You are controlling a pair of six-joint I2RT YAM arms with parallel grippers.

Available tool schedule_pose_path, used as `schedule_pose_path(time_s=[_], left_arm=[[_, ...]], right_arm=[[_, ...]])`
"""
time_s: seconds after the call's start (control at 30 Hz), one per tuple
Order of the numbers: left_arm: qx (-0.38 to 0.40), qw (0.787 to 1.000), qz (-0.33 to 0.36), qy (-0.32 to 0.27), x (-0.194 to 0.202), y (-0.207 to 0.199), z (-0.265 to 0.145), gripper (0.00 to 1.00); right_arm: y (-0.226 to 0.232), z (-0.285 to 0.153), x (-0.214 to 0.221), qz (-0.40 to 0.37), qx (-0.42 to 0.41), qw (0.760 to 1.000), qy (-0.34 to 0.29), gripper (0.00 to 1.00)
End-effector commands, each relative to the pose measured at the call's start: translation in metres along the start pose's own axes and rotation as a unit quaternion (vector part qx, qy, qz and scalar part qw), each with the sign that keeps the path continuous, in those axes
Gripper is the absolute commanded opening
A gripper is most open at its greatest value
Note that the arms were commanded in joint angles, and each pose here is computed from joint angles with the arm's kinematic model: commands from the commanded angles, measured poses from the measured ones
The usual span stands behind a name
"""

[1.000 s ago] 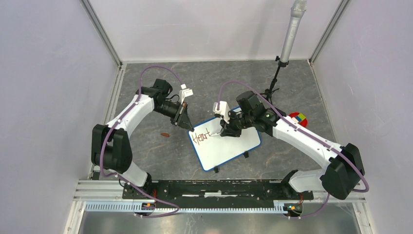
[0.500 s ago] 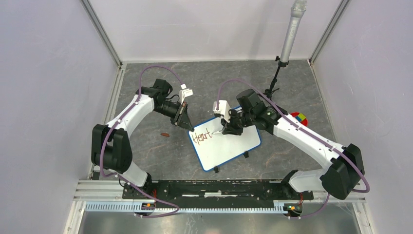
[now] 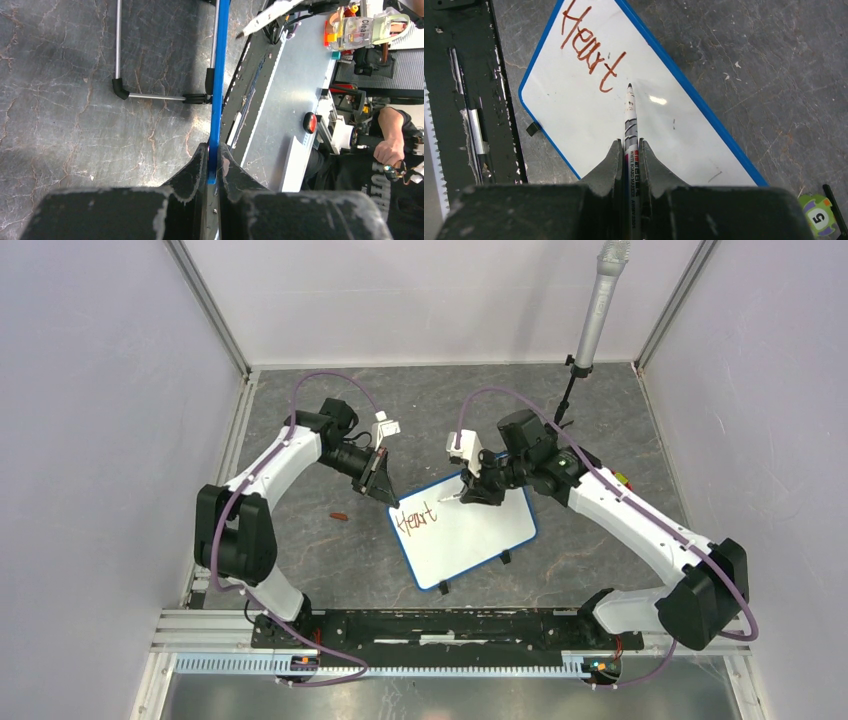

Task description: Write a sentence on the whiteboard

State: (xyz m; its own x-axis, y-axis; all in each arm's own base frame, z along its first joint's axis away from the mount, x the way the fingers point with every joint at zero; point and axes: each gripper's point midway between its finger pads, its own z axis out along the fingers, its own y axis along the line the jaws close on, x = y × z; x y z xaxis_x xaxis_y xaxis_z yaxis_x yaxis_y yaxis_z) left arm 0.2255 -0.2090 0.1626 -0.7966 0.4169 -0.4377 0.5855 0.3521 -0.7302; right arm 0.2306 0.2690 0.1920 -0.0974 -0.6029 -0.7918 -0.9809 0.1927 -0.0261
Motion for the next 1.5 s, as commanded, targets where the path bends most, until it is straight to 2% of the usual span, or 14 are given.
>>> schedule_pose_path(time_s=[0.0,0.33,0.57,0.97,1.47], left_arm=[[-0.010,1.000,0.016,0.017,-0.002,0.002,-0.003,0.02],[-0.009,1.000,0.022,0.020,0.000,0.003,-0.003,0.02],[-0.013,0.999,0.022,0.024,0.002,0.005,-0.003,0.02],[-0.010,0.999,0.021,0.022,0.002,0.004,-0.003,0.02],[-0.011,0.999,0.023,0.022,0.002,0.003,-0.003,0.02]], right_arm=[[-0.006,-0.021,-0.020,-0.013,0.000,0.999,-0.041,0.00],[-0.007,-0.034,-0.015,-0.015,-0.011,0.998,-0.060,0.00],[-0.014,-0.025,0.000,-0.014,0.001,0.999,-0.044,0.00],[-0.012,-0.014,-0.004,-0.009,-0.007,0.999,-0.047,0.00],[-0.026,-0.005,-0.002,-0.003,0.024,0.999,-0.036,0.00]])
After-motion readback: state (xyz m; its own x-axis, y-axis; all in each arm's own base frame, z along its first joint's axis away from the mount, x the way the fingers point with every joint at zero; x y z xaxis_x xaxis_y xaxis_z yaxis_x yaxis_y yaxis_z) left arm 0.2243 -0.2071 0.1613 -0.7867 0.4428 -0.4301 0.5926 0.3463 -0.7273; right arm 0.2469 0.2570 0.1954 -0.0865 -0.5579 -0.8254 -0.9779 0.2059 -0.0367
